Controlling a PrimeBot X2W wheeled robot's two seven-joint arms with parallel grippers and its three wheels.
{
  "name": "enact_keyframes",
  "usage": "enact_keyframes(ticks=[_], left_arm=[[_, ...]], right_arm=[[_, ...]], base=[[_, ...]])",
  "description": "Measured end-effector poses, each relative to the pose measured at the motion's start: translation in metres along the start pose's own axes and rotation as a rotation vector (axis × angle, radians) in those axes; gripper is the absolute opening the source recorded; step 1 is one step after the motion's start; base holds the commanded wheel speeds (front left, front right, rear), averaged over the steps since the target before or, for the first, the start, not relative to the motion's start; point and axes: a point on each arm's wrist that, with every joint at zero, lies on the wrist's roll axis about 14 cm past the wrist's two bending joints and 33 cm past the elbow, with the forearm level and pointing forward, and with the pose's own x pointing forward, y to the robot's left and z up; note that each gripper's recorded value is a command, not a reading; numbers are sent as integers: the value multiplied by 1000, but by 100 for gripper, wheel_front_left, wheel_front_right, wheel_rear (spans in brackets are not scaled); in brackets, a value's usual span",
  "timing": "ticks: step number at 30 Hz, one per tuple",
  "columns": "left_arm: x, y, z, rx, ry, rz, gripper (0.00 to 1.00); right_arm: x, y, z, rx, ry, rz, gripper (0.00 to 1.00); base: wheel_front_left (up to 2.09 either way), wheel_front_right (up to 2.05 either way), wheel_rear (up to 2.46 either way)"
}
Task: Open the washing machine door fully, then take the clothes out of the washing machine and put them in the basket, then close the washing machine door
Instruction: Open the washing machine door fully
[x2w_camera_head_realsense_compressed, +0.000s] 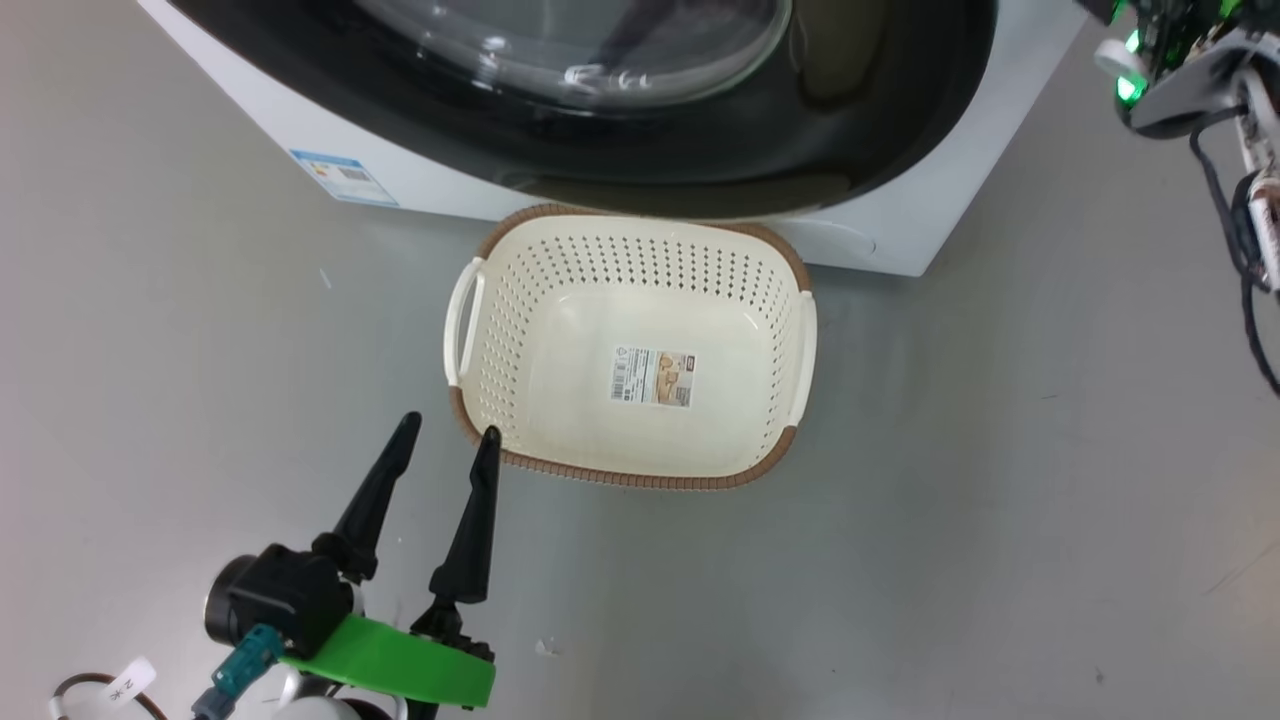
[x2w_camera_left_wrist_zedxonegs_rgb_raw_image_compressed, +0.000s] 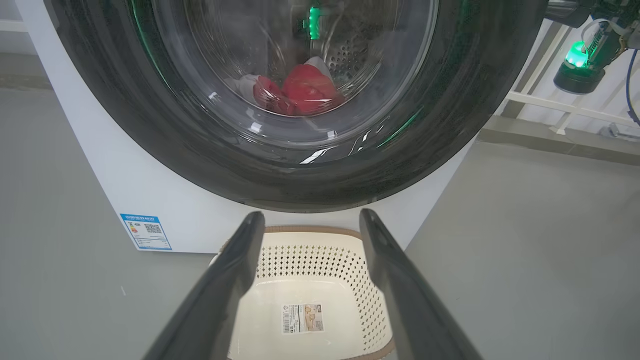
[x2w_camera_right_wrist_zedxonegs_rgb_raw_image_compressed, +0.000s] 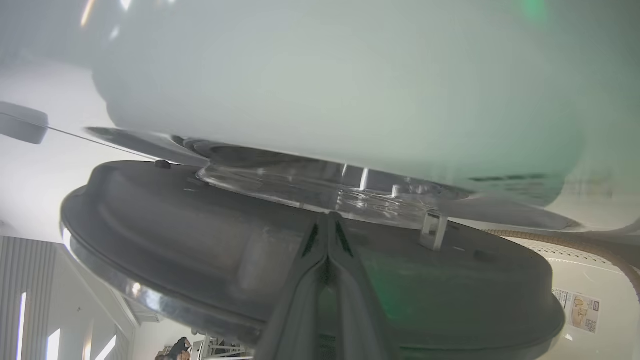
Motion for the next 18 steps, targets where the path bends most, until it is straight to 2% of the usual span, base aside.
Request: enact_keyframes(ticks=[7, 18], left_arm=[[-3, -5, 11, -3, -31, -12, 100], [-26, -6, 21, -13, -57, -7, 100]], right_arm=[[-10, 3, -26, -20, 56, 0, 0], [-23, 9, -96, -40, 187, 7, 0]], base=[[0, 0, 0], [0, 0, 0]])
